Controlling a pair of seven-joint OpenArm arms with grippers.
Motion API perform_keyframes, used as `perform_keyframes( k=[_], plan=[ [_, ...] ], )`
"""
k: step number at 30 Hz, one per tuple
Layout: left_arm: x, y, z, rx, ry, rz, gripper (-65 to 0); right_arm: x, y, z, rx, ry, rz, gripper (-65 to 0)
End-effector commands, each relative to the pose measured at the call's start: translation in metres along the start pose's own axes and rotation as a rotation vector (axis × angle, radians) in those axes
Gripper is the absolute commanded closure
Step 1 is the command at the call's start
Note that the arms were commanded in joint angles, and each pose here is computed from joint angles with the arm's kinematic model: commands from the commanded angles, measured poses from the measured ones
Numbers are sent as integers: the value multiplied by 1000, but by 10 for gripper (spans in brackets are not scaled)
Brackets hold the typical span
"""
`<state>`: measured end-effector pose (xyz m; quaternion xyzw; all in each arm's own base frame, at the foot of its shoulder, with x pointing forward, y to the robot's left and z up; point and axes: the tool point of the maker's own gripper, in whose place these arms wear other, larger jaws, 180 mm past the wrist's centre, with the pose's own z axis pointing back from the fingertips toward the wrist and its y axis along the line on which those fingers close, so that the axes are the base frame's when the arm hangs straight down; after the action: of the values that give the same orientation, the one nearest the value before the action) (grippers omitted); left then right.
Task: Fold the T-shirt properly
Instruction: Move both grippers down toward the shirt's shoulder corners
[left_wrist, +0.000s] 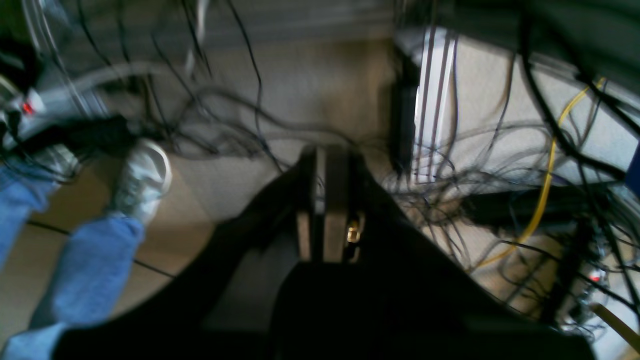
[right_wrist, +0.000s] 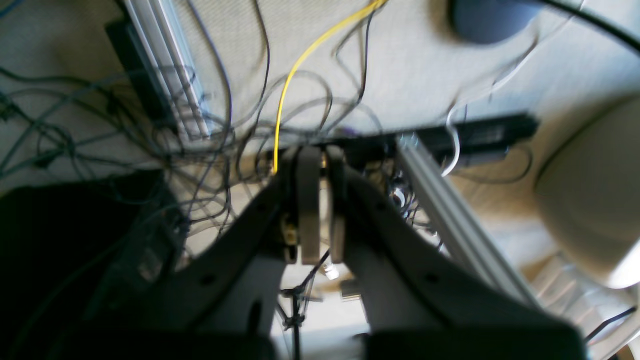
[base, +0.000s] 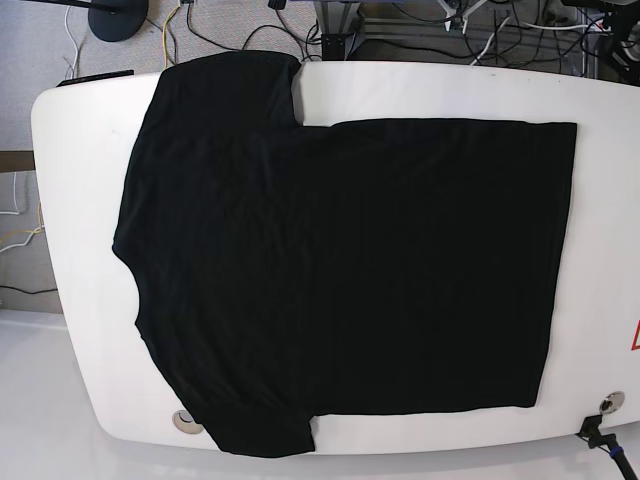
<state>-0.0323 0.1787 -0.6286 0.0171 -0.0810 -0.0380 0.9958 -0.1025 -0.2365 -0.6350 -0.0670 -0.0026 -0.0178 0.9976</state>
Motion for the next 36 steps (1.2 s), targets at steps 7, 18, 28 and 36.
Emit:
perform_keyframes(
  k=[7, 18, 28, 36],
  plan=[
    [-7, 15, 31, 22, -68, -50, -12, -19, -41, 27, -40, -54, 79, -11],
    [1, 29, 94, 17, -180, -159, 0, 10, -37, 78, 5, -230, 146, -3],
    [29, 12, 157, -16, -291, -259, 0, 79, -66, 159, -42, -459, 153, 0],
    [82, -3, 218, -31, -449, -308, 0, 155, -67, 237, -23, -664, 75, 0]
  ],
)
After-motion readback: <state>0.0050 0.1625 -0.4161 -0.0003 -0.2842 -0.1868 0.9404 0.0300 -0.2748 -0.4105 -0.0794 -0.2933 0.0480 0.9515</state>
